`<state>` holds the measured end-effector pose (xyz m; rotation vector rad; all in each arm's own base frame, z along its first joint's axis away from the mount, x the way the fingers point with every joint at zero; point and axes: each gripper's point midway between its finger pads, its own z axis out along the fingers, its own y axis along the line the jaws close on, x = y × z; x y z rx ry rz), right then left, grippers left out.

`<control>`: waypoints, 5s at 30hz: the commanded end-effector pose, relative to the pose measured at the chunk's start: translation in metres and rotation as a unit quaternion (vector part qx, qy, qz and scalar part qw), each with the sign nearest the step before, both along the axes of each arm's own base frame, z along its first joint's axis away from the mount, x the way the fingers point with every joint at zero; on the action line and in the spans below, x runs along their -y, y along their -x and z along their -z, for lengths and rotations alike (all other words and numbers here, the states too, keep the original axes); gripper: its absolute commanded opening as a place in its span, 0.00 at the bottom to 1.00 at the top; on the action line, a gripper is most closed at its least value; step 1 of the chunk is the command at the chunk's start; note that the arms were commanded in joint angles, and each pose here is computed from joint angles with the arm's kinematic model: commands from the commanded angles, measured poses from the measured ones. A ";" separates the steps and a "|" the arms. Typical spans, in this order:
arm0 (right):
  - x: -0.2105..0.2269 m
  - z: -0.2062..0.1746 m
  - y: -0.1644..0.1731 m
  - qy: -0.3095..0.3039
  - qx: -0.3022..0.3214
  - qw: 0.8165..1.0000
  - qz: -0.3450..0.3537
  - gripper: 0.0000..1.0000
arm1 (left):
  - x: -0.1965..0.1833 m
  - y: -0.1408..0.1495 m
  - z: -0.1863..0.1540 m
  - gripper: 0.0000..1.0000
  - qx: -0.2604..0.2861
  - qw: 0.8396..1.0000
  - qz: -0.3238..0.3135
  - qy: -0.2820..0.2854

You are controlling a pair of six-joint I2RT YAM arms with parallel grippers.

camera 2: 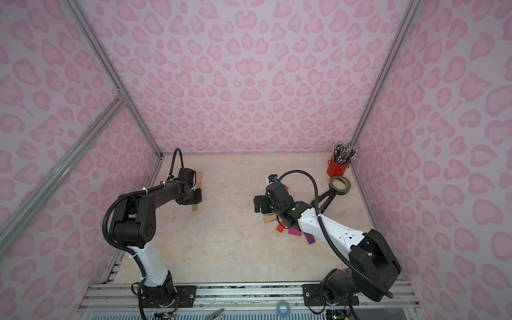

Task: Assemble the letter k with building blocks
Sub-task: Assemble the building block at the center of the board, then pick up the building block from the center of the board.

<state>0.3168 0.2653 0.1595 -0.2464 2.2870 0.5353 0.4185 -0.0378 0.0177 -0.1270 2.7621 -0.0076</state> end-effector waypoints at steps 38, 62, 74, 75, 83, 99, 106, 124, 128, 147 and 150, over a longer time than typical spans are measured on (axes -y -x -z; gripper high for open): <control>0.008 0.007 0.000 0.003 -0.005 1.000 0.014 0.98 | 0.005 -0.003 0.007 0.34 -0.014 1.000 0.005 0.009; 0.009 0.012 0.001 0.006 -0.009 1.000 0.015 0.98 | 0.007 -0.004 0.008 0.31 -0.013 1.000 0.005 0.013; 0.009 0.012 0.001 0.005 -0.010 1.000 0.015 0.97 | 0.007 -0.004 0.008 0.35 -0.014 1.000 0.005 0.014; 0.009 0.013 0.001 0.006 -0.011 1.000 0.015 0.97 | 0.008 -0.004 0.008 0.35 -0.013 1.000 0.006 0.015; 0.009 0.013 0.001 0.005 -0.012 1.000 0.016 0.97 | 0.011 -0.004 0.008 0.31 -0.014 1.000 0.011 0.018; 0.010 0.012 0.001 0.004 -0.011 1.000 0.018 0.97 | 0.008 -0.004 0.007 0.40 -0.014 1.000 0.007 0.009; 0.018 0.010 -0.004 0.002 -0.013 0.999 0.033 0.97 | 0.008 -0.008 -0.012 0.53 0.015 1.000 -0.002 0.013; 0.089 0.024 -0.040 0.102 -0.084 0.985 0.107 0.98 | 0.133 0.010 -0.245 0.53 0.344 0.912 0.184 0.124; 0.116 0.039 -0.039 0.144 -0.120 0.974 0.129 0.98 | 0.177 0.053 -0.273 0.56 0.390 0.855 0.302 0.161; 0.114 0.105 -0.021 0.225 -0.229 0.946 0.032 0.73 | 0.201 0.111 -0.234 1.00 0.385 0.777 0.477 0.143; 0.113 0.110 -0.021 0.230 -0.234 0.944 0.031 0.70 | 0.201 0.110 -0.230 1.00 0.380 0.780 0.476 0.146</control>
